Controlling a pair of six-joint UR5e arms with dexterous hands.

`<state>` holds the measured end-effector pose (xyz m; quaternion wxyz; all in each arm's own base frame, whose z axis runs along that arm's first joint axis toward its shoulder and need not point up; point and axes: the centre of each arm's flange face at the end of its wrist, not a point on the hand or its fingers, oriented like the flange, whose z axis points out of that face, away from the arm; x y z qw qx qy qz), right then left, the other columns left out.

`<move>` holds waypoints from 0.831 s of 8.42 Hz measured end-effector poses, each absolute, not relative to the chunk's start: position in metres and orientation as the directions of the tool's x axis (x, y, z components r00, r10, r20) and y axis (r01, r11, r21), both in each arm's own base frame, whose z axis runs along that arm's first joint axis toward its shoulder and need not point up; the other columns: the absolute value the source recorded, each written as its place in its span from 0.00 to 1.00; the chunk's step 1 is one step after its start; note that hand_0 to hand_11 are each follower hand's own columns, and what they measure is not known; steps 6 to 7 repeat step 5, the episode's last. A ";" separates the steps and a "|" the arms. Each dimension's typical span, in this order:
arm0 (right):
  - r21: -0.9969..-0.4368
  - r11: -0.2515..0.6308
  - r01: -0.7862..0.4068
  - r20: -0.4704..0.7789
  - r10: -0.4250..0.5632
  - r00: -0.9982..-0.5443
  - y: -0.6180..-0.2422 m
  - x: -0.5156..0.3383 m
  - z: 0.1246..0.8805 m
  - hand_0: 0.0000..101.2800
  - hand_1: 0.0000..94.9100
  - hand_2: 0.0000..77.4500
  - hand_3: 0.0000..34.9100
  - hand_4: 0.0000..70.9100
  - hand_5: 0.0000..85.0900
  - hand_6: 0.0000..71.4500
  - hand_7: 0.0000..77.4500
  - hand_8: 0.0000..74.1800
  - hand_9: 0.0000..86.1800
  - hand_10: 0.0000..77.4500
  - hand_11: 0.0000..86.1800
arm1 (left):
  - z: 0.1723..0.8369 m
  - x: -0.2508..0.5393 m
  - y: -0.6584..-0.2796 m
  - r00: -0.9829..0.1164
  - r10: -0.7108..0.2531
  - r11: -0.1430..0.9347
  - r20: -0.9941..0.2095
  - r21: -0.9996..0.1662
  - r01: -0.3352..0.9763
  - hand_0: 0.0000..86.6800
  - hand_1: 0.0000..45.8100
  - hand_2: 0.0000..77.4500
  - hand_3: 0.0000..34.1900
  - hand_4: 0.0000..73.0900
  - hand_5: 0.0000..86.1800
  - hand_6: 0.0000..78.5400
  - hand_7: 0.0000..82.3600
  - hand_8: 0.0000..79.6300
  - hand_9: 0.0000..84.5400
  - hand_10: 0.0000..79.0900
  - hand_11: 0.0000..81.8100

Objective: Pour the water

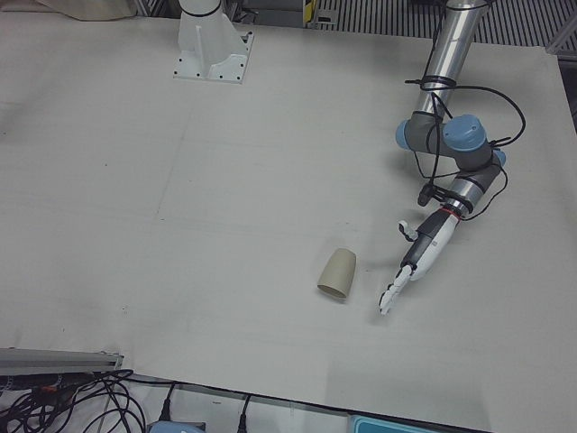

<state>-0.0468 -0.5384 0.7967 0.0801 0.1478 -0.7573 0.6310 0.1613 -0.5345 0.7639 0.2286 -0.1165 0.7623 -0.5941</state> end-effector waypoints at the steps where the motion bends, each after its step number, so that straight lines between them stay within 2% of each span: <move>1: -0.927 0.191 -0.323 0.303 -0.124 -0.945 -0.546 -0.032 0.781 0.47 0.09 0.01 0.87 0.00 0.03 0.01 0.01 0.01 0.01 0.01 0.01 | 0.765 0.153 -0.535 -0.876 -0.447 0.246 -0.180 -0.966 0.073 0.00 0.02 0.04 0.11 0.10 0.00 0.00 0.03 0.08 0.01 0.00 0.01; 3: -0.914 0.256 -0.314 0.292 -0.119 -0.949 -0.558 0.002 0.742 0.47 0.09 0.01 0.87 0.00 0.04 0.01 0.01 0.01 0.01 0.01 0.01 | 0.760 0.106 -0.531 -0.907 -0.396 0.230 -0.143 -0.972 0.053 0.00 0.02 0.04 0.17 0.08 0.00 0.00 0.01 0.08 0.01 0.00 0.01; 5: -0.928 0.263 -0.265 0.240 -0.124 -0.963 -0.541 0.043 0.718 0.48 0.11 0.01 0.87 0.00 0.04 0.01 0.01 0.01 0.01 0.01 0.01 | 0.722 0.054 -0.532 -0.930 -0.342 0.239 -0.136 -0.969 0.053 0.02 0.02 0.04 0.17 0.08 0.00 0.00 0.01 0.08 0.01 0.00 0.01; 7: -0.928 0.263 -0.265 0.240 -0.124 -0.963 -0.541 0.043 0.718 0.48 0.11 0.01 0.87 0.00 0.04 0.01 0.01 0.01 0.01 0.01 0.01 | 0.722 0.054 -0.532 -0.930 -0.342 0.239 -0.136 -0.969 0.053 0.02 0.02 0.04 0.17 0.08 0.00 0.00 0.01 0.08 0.01 0.00 0.01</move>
